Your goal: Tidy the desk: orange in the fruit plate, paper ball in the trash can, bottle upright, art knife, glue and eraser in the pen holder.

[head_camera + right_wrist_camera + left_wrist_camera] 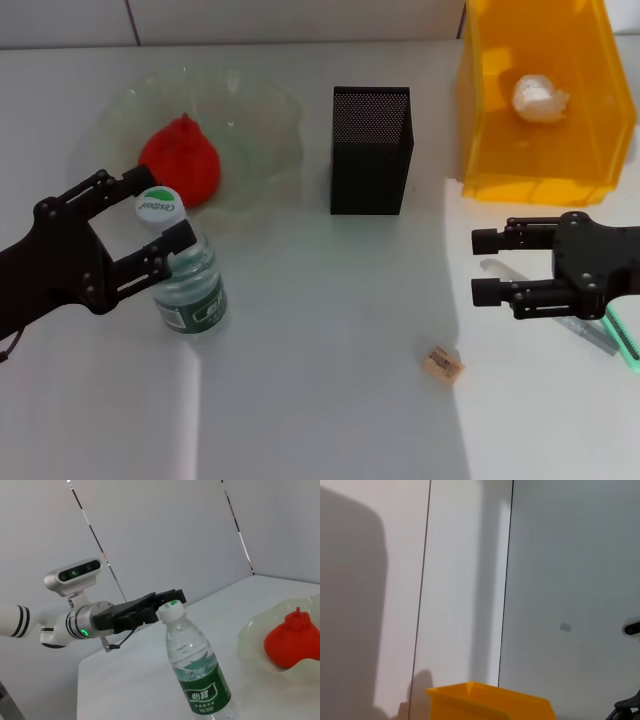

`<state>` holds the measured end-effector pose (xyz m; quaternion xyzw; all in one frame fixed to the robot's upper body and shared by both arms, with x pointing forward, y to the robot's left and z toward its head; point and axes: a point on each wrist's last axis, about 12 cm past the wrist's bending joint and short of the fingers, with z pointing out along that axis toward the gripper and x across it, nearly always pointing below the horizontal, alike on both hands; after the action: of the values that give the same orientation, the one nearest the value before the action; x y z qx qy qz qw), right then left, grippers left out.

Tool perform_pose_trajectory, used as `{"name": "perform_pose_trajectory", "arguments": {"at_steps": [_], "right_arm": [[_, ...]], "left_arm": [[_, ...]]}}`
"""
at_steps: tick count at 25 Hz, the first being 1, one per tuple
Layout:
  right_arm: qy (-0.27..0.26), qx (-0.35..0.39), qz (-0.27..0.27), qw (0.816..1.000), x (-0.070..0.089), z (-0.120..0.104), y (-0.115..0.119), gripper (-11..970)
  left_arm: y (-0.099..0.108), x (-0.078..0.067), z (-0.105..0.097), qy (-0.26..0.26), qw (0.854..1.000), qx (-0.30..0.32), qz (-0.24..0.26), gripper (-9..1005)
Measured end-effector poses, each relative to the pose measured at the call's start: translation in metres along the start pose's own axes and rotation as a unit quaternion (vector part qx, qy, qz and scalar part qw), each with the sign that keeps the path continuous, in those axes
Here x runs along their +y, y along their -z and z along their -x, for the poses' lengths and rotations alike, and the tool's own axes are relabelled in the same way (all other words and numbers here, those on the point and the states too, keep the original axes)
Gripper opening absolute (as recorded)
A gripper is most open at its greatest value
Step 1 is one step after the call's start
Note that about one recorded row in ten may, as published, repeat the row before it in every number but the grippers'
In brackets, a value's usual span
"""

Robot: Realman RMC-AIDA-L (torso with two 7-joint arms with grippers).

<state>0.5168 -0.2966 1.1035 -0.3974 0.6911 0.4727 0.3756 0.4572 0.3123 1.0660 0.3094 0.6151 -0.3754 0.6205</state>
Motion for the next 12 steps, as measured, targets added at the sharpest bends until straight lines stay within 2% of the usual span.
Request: {"name": "perform_pose_trajectory", "arguments": {"at_steps": [4,9,12], "right_arm": [[0.001,0.000,0.001,1.000,0.000,0.001,-0.001,677],[0.002,-0.006,-0.001,1.000,-0.001,0.002,-0.001,676],[0.005,-0.008,-0.001,1.000,-0.002,0.005,-0.002,675]], "left_arm": [[0.004,0.000,0.004,-0.002,1.000,-0.014,0.003,717],[0.028,-0.003,0.025,0.000,0.996,-0.094,0.005,856],[0.044,-0.002,0.040,0.018,0.995,-0.099,-0.015,854]]}}
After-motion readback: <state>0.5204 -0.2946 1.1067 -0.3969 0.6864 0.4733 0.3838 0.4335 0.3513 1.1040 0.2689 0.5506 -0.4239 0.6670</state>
